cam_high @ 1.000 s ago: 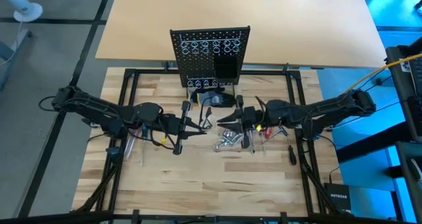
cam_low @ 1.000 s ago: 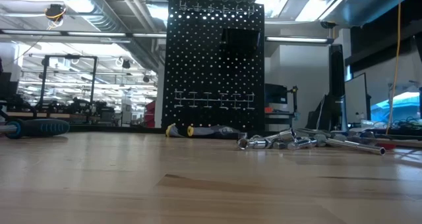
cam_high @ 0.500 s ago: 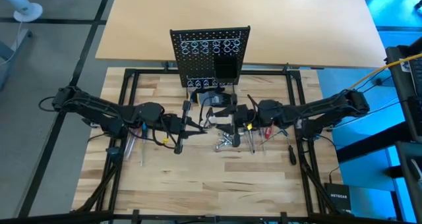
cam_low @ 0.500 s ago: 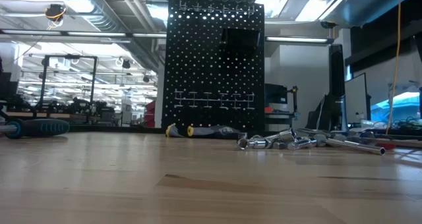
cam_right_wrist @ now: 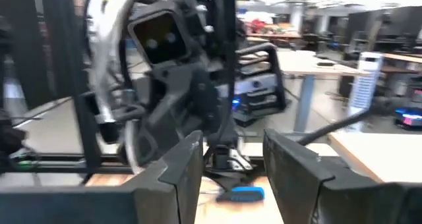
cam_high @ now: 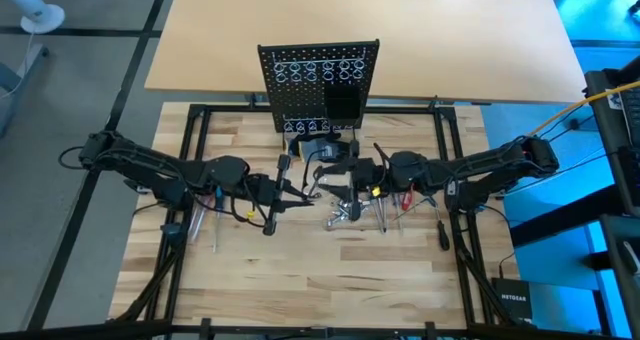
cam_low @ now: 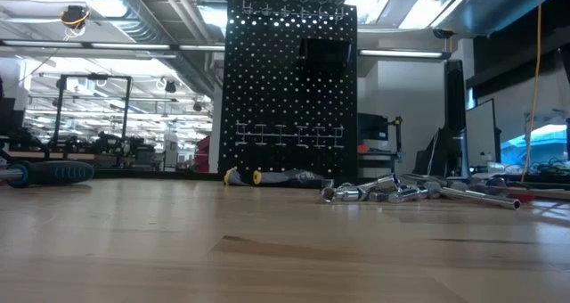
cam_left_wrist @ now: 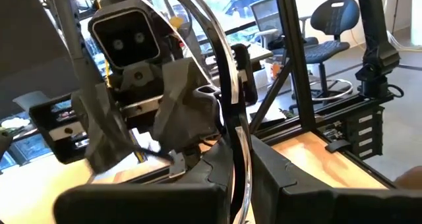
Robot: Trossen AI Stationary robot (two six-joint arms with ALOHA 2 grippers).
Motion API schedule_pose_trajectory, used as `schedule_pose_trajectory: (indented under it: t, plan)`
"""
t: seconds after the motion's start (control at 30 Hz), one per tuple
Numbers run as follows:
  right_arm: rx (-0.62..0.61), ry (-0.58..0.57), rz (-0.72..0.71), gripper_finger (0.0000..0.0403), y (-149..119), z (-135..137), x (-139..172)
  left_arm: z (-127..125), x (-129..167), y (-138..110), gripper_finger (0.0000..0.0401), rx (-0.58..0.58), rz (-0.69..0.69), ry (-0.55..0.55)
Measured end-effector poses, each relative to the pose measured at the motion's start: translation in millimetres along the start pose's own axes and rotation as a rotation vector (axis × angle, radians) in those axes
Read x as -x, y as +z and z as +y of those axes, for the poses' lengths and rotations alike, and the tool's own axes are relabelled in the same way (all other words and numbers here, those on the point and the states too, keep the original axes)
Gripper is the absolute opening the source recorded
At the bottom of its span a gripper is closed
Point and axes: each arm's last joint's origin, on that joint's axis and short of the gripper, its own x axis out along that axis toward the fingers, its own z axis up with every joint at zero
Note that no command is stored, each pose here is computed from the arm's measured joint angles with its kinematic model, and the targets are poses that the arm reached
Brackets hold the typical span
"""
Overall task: Hang tools onto peg board
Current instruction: Hang the safety goggles on the pegboard
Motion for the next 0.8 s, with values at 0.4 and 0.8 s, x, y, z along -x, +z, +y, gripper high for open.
schedule_pose_trajectory:
  t: [0.4,0.8]
  plan:
    - [0.039,-0.077,-0.01,0.0159,-5.7,-1.4,-6.2,-1.4,-4.8,-3.6,0.0019,0.0,0.001,-0.001]
    - [0.177,-0.209,-0.016,0.0159,4.6,1.3,2.0,-7.6,-13.1,-14.1,0.0019,-0.03,0.022,-0.087]
